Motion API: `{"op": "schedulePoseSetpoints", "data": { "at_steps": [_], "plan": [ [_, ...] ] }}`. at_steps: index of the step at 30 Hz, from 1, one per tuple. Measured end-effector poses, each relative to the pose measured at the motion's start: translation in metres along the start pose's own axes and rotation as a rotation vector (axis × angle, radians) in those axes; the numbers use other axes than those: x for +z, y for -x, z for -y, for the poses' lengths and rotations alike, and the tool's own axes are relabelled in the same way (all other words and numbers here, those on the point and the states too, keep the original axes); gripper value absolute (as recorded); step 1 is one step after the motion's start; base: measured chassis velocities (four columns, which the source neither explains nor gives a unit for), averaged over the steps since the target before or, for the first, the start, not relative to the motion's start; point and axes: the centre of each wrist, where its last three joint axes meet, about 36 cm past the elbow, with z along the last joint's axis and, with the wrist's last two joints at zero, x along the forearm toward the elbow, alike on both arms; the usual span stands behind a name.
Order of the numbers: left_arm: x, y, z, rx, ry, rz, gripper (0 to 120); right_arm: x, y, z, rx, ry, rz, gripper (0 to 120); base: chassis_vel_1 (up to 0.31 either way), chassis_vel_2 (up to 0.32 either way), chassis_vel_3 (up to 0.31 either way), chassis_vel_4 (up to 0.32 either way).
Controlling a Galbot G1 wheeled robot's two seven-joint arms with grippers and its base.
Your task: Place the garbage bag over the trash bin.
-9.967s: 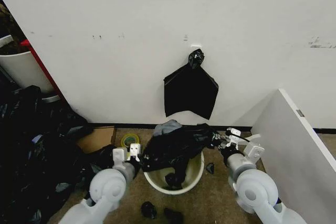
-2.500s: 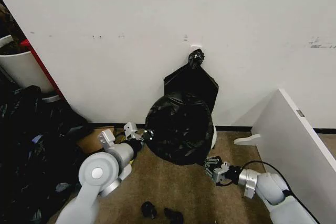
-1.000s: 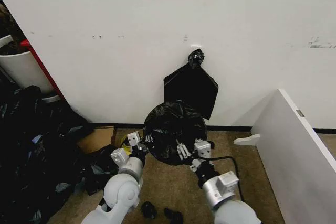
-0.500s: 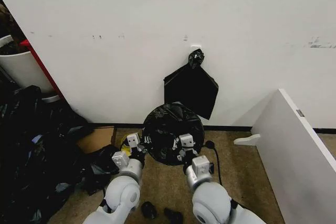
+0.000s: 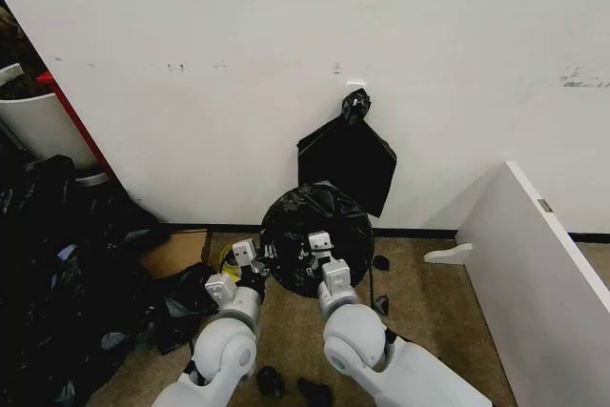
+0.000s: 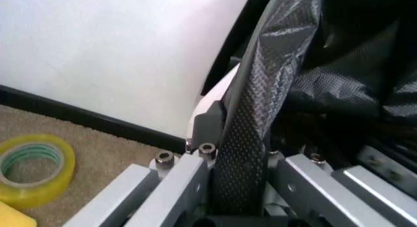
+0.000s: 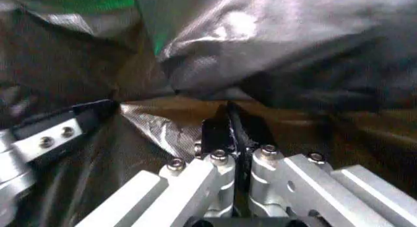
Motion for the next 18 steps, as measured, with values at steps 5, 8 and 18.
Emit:
{"op": "schedulePoseSetpoints", "data": {
  "at_steps": [5, 8, 18],
  "plan": [
    [0.001, -0.002, 0.0, 0.026, -0.008, 0.019, 1, 0.0, 0.023, 0.005, 0.053, -0.023, -0.073, 0, 0.0, 0.0, 0.0, 0.0],
    [0.001, -0.004, -0.001, 0.043, -0.005, 0.037, 1, -0.004, 0.034, 0.008, 0.078, -0.01, -0.096, 0, 0.0, 0.0, 0.0, 0.0],
    [0.004, -0.007, -0.006, 0.048, 0.008, 0.052, 1, -0.003, 0.054, 0.014, 0.13, -0.022, -0.133, 0, 0.0, 0.0, 0.0, 0.0]
  ]
}}
